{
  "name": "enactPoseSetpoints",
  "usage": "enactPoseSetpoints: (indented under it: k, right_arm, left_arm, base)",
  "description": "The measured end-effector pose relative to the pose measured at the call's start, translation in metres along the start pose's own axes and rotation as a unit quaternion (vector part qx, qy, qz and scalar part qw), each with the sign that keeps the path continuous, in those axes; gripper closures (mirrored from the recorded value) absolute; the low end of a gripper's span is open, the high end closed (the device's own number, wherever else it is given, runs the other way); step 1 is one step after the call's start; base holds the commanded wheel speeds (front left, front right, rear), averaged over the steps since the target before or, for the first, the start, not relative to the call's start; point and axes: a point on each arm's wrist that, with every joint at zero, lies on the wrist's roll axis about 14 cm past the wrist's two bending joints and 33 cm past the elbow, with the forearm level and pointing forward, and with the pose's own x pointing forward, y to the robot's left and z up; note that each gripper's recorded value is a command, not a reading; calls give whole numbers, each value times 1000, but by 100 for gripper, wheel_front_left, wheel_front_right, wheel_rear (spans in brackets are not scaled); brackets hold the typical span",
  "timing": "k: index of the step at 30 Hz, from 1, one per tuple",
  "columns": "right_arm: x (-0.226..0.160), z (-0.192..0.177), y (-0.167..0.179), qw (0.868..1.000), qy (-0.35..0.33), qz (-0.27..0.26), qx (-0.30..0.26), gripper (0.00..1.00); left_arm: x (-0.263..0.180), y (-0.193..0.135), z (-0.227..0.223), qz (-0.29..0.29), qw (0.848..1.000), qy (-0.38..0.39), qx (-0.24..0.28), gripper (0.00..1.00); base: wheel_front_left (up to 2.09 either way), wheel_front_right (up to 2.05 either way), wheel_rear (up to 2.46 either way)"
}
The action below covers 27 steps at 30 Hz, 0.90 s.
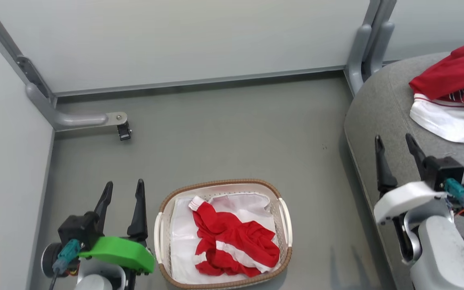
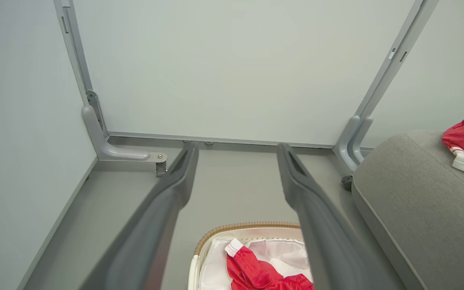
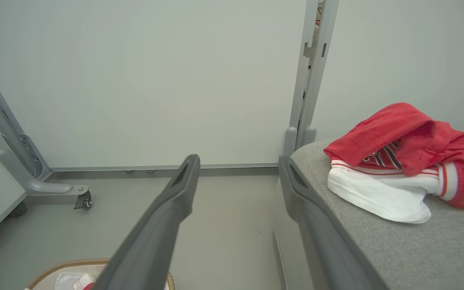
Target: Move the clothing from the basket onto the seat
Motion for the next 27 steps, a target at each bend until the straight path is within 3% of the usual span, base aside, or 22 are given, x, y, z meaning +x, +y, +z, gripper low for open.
enactPoseSetpoints:
  k: [10, 27]
  right_arm:
    - [-45, -8, 24, 999, 4, 19, 26, 0]
    - [-64, -22, 44, 998, 24, 44, 46, 0]
  left_arm:
    - [-49, 23, -4, 57, 998, -9, -9, 0]
    - [-59, 23, -11, 58, 998, -5, -13, 0]
  base:
    - [0, 0, 0]
    - [0, 0, 0]
